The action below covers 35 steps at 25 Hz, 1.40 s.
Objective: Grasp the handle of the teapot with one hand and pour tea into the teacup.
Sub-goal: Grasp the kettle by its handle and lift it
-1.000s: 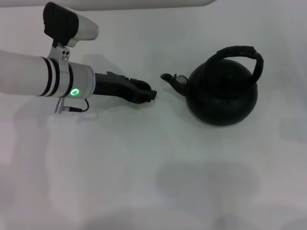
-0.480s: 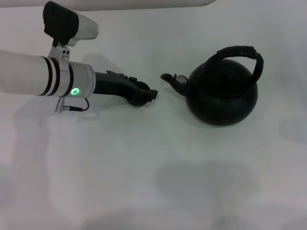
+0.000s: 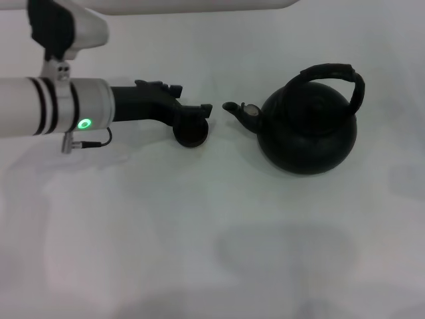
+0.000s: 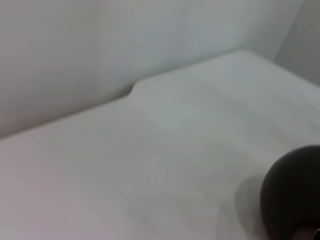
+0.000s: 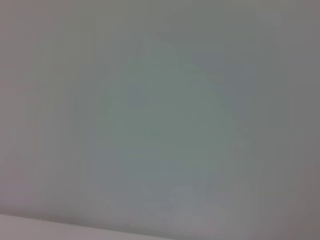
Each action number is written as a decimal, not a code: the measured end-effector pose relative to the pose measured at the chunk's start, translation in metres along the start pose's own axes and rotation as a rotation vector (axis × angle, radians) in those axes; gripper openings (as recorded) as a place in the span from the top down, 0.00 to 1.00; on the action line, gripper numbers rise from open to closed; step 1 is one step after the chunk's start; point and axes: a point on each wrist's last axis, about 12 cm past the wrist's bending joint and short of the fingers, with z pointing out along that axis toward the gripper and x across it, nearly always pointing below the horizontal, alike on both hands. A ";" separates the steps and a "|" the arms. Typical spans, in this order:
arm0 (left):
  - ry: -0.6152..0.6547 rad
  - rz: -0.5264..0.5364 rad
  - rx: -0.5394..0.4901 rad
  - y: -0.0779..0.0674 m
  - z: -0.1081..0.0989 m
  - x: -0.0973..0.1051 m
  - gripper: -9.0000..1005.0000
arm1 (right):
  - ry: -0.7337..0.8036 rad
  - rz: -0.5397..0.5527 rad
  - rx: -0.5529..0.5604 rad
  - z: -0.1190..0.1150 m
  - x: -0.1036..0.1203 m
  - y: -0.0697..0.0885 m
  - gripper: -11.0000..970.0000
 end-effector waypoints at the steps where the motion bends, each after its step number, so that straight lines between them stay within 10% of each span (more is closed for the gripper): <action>1: -0.022 0.008 0.003 -0.001 -0.004 0.001 0.18 | 0.000 0.000 0.001 0.000 0.000 0.000 0.50; 10: -0.253 0.017 -0.032 -0.004 -0.039 0.032 0.19 | 0.010 -0.018 -0.008 -0.012 0.005 -0.005 0.50; 23: -0.723 0.077 -0.280 -0.030 -0.108 0.139 0.19 | -0.047 -0.007 -0.206 -0.054 -0.009 -0.022 0.48; 35: -0.804 0.063 -0.393 -0.049 -0.127 0.178 0.20 | -0.012 0.036 -0.523 -0.056 -0.037 -0.002 0.48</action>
